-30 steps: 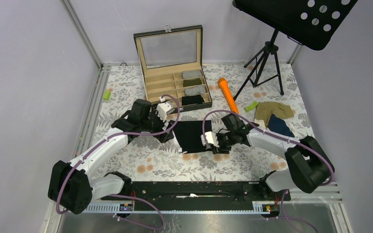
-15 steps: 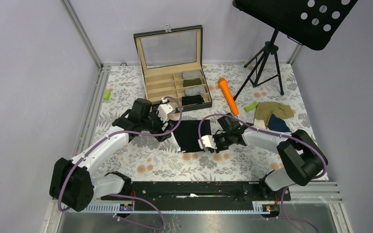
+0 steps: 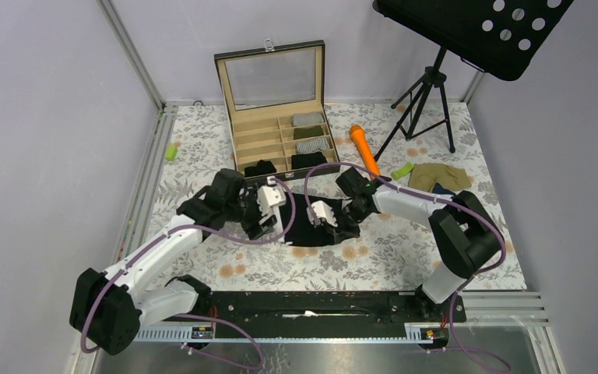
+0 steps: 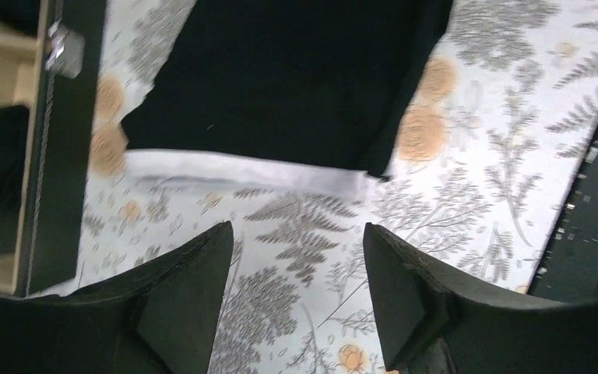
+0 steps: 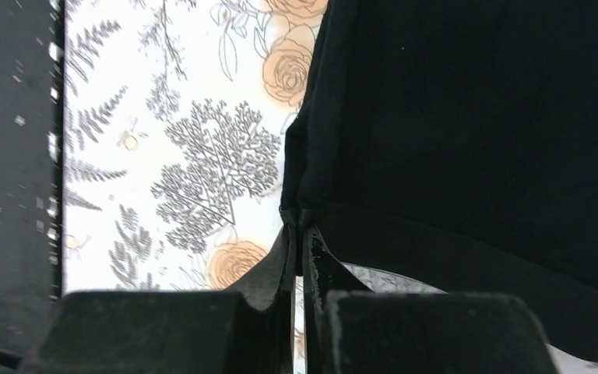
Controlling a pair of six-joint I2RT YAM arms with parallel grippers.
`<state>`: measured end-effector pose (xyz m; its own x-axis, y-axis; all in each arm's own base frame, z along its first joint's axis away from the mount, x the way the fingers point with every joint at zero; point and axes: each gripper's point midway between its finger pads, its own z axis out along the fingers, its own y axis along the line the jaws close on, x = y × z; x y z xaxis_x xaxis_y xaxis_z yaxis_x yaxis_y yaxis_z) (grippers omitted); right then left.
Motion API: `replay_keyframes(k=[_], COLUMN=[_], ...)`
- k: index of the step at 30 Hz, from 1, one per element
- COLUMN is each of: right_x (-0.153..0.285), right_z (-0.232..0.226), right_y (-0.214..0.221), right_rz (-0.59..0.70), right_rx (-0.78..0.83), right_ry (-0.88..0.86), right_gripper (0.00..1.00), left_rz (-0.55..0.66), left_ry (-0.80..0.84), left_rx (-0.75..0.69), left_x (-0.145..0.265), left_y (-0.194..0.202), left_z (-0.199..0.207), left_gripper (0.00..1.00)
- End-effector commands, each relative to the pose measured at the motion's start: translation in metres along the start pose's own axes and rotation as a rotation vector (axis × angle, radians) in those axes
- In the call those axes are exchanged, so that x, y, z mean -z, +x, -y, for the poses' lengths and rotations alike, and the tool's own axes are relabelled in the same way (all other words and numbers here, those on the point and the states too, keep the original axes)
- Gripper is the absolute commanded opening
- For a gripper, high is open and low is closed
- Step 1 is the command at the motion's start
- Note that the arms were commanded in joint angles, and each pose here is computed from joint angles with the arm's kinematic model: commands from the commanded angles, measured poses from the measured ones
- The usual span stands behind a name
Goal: Roll the underwear
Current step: Fold the underwear at the center of the board.
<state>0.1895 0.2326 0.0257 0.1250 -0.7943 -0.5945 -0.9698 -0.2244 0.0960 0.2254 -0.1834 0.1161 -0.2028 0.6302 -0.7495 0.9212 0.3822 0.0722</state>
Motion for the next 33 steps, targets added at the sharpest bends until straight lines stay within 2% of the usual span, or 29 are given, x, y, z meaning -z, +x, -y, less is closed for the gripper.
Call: replay_keyframes(k=[1, 4, 7, 11, 16, 21, 26, 33], right_x=[-0.004, -0.010, -0.012, -0.013, -0.013, -0.015, -0.015, -0.015], right_z=[-0.035, -0.032, -0.033, -0.032, -0.029, -0.028, -0.027, -0.026], right_y=[-0.004, 0.004, 0.007, 0.010, 0.011, 0.011, 0.011, 0.013], right_rz=[0.008, -0.015, -0.025, -0.037, -0.046, -0.045, -0.047, -0.051], right_rx=[-0.250, -0.294, -0.310, -0.311, -0.310, -0.321, -0.331, -0.332], right_ry=[-0.143, -0.124, -0.131, -0.127, -0.121, -0.120, -0.111, -0.104], right_gripper=[0.00, 0.00, 0.00, 0.00, 0.00, 0.00, 0.00, 0.00], left_rz=[0.055, 0.050, 0.054, 0.022, 0.026, 0.012, -0.017, 0.001], left_ry=[0.134, 0.204, 0.213, 0.158, 0.149, 0.115, 0.080, 0.091], left_rx=[-0.164, -0.233, -0.251, -0.213, -0.221, -0.258, -0.315, -0.295], left_x=[-0.009, -0.025, -0.040, -0.058, -0.066, -0.071, -0.074, -0.076], left_y=[-0.017, -0.017, -0.016, -0.011, -0.005, 0.004, 0.024, 0.017], left_z=[0.040, 0.066, 0.074, 0.066, 0.068, 0.064, 0.059, 0.061], left_gripper=[0.67, 0.65, 0.65, 0.59, 0.63, 0.62, 0.51, 0.33])
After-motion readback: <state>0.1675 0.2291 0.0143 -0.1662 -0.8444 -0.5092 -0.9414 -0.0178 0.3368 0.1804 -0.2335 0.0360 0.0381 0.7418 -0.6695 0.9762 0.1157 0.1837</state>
